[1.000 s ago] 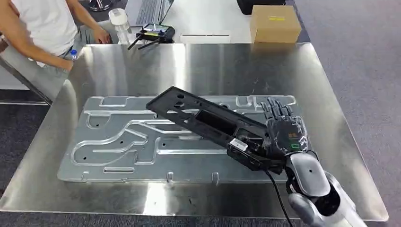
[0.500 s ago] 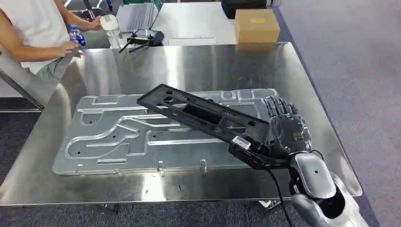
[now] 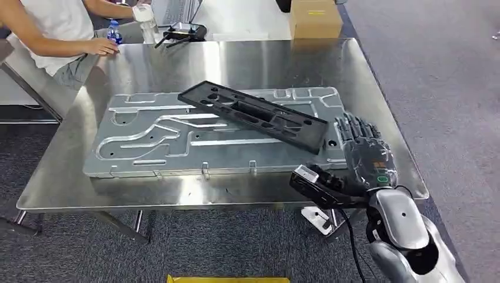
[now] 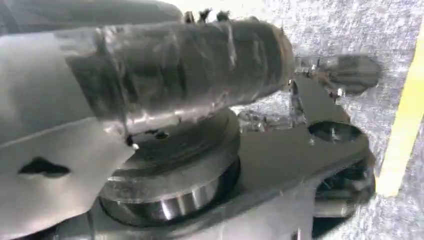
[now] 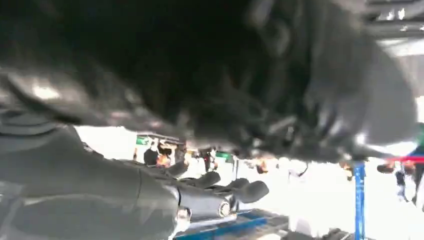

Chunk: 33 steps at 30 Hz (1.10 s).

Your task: Take the parts from the cabinet and place them on the table.

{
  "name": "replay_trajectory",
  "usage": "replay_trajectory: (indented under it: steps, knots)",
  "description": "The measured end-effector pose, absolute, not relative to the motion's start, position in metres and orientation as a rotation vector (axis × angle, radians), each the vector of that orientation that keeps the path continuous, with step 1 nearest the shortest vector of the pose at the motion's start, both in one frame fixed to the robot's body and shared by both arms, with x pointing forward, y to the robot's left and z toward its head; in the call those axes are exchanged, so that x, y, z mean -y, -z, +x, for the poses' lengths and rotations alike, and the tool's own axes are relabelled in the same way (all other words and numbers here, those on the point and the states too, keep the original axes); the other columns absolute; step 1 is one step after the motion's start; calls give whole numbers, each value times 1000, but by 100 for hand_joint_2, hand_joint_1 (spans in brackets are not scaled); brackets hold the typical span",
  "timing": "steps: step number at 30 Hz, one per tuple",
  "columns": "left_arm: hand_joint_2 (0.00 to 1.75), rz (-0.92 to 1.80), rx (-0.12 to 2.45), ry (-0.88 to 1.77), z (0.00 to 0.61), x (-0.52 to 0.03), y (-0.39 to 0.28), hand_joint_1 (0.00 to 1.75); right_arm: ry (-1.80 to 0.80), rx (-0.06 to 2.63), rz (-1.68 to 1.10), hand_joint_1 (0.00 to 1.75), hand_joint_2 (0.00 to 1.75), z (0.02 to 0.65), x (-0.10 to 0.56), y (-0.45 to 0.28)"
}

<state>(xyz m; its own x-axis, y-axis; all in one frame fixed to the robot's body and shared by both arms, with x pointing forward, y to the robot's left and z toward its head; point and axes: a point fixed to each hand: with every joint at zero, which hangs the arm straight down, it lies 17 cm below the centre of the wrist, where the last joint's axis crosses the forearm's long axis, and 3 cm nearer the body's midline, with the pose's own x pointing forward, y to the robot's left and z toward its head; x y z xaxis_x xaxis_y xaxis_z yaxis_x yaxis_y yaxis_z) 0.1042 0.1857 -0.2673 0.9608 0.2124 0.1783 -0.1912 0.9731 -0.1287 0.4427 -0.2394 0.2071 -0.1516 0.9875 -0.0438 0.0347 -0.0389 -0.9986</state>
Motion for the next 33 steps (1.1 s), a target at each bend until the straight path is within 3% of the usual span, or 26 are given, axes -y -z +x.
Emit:
replay_trajectory:
  steps: [20, 21, 22, 23, 33]
  knots:
    - [0, -111, 187, -206, 103, -185, 267, 0, -1315, 1358, -1159, 0, 0, 427, 232, -204]
    - [0, -111, 186, -208, 102, -185, 268, 0, -1311, 1362, -1149, 0, 175, 426, 231, -203]
    - [0, -112, 185, -209, 102, -185, 268, 0, -1298, 1375, -1126, 0, 175, 424, 229, -202]
    - [175, -112, 185, -214, 102, -185, 268, 0, -1281, 1391, -1097, 0, 175, 422, 227, -201]
    - [175, -62, 152, -218, 93, -193, 271, 0, -1024, 1475, -758, 0, 175, 372, 212, -157]
